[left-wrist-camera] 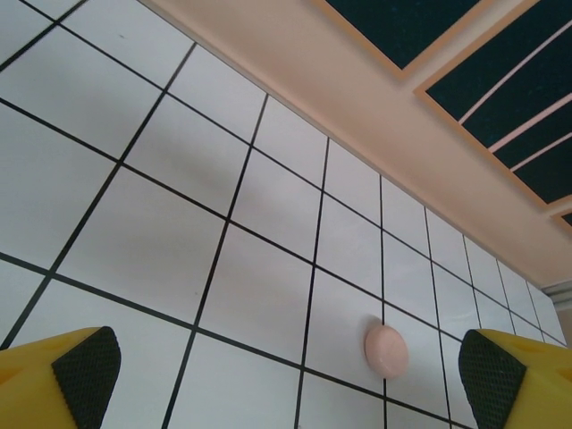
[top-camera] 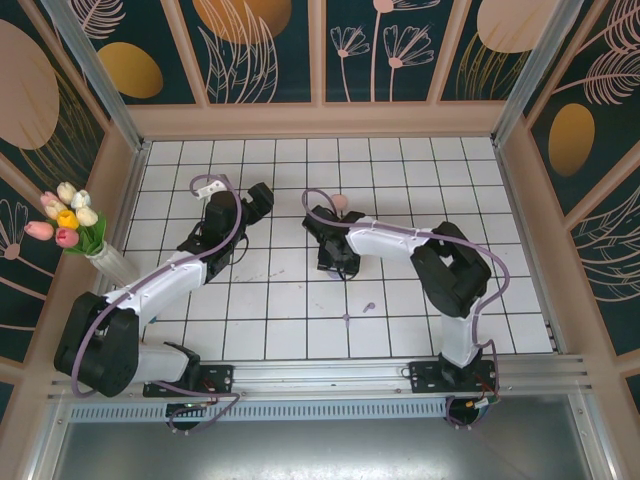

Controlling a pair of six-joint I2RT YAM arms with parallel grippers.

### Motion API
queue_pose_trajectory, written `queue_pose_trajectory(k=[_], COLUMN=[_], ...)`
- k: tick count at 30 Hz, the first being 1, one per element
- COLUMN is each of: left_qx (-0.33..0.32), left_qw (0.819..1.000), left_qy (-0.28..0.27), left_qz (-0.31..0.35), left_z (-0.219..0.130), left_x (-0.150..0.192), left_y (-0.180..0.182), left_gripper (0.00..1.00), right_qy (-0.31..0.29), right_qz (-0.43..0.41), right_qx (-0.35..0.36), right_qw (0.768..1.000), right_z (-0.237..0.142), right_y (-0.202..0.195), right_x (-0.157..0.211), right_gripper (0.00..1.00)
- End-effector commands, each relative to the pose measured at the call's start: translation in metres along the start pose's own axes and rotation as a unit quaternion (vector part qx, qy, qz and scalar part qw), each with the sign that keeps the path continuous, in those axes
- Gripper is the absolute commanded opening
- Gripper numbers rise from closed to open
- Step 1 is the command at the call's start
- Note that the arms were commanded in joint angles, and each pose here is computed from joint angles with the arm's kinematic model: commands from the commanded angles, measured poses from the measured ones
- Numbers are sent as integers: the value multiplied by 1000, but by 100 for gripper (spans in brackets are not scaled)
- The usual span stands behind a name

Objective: Insert the wireless bluetooth earbuds into the charging case

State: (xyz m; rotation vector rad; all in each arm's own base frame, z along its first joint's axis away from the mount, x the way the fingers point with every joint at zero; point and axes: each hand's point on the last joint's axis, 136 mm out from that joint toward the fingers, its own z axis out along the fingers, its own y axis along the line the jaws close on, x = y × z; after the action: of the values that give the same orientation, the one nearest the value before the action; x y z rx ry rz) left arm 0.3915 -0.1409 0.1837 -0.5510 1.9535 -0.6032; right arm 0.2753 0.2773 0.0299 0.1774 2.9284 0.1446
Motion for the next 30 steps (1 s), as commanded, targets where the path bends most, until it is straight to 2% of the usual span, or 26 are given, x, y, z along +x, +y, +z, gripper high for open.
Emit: queue_pose_trajectory(k=[1, 11, 21, 30], left_qx=[48, 152, 267, 350], left_qw=[999, 987, 960, 930], left_qy=[0, 32, 80, 110], left_qz=[18, 45, 37, 32], left_z=[1, -7, -22, -36], left_x=[2, 32, 74, 96], left_y=[-12, -28, -37, -54], left_gripper=[98, 95, 96, 94], right_qy=[-21, -41, -60, -96], right_qz=[26, 60, 113, 175], right_qx=[-25, -54, -94, -172], right_qw=[999, 996, 987, 965], right_z=[-16, -19, -27, -65], right_y=[-2, -10, -14, 1], right_x=[-13, -37, -63, -103], right_gripper=[41, 40, 40, 40])
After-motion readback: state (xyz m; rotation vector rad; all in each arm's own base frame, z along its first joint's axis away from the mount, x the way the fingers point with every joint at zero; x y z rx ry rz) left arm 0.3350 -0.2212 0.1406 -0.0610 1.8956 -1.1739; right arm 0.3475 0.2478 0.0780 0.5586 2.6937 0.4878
